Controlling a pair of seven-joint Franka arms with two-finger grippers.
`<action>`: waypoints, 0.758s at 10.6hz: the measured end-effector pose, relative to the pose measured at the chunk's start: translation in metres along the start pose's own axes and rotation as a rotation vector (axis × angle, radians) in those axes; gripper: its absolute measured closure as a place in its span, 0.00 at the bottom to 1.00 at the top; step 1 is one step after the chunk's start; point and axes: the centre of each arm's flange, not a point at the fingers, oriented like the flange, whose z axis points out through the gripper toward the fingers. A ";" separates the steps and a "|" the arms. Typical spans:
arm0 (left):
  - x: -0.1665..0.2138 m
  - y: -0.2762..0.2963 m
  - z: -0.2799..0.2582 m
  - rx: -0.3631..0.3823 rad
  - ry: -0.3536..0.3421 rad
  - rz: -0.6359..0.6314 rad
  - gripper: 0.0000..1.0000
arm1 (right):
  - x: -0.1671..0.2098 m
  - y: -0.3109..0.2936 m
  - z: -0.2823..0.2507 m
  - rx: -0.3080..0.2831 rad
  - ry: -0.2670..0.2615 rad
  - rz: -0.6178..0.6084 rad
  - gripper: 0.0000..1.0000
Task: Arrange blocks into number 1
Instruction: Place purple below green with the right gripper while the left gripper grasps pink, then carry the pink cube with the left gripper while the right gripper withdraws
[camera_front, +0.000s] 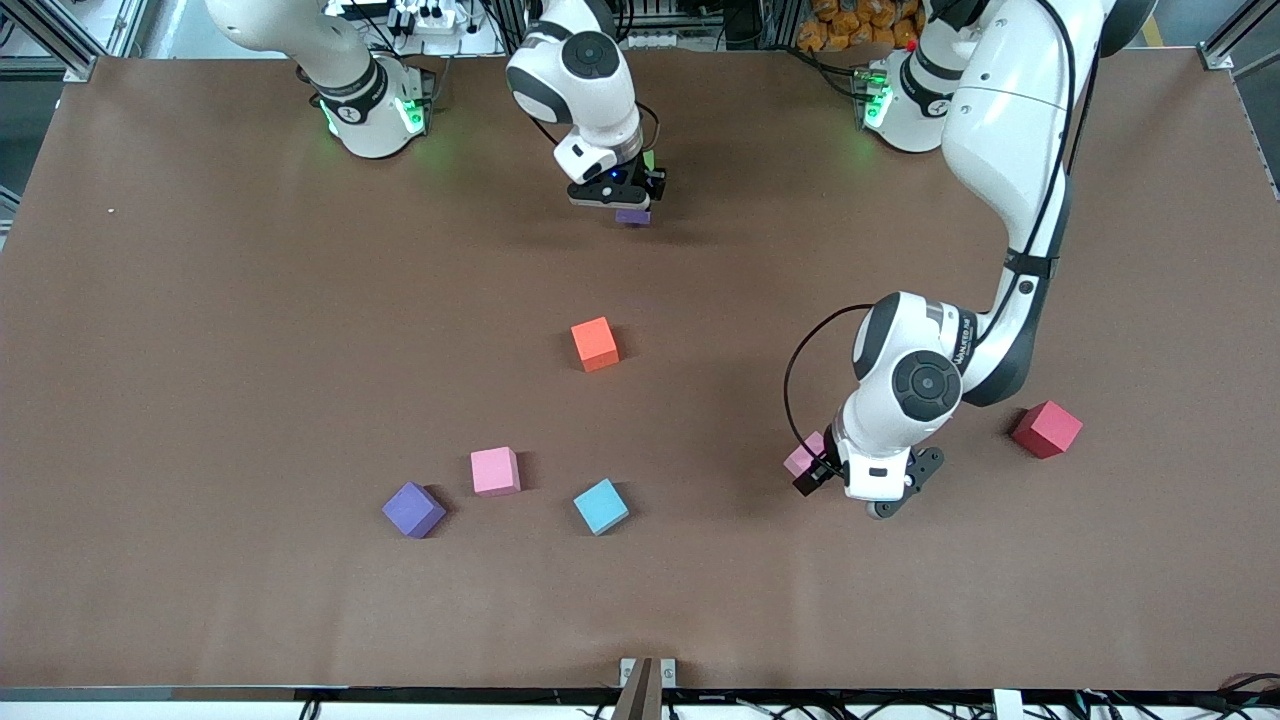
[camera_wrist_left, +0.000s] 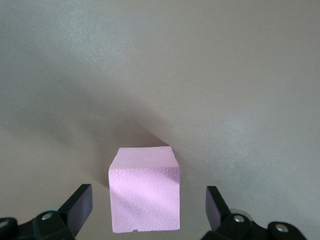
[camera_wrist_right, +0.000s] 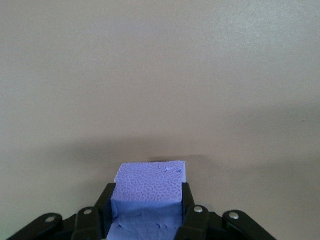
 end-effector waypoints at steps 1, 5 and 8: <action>0.000 -0.001 0.005 0.008 -0.004 0.000 0.00 | 0.000 0.000 0.003 -0.002 -0.001 0.000 0.44; -0.003 -0.008 0.036 0.047 -0.025 -0.002 0.00 | -0.013 -0.001 0.012 -0.020 0.002 -0.044 0.38; -0.003 -0.008 0.038 0.045 -0.031 -0.007 0.12 | -0.008 -0.003 0.009 -0.008 0.018 -0.052 0.02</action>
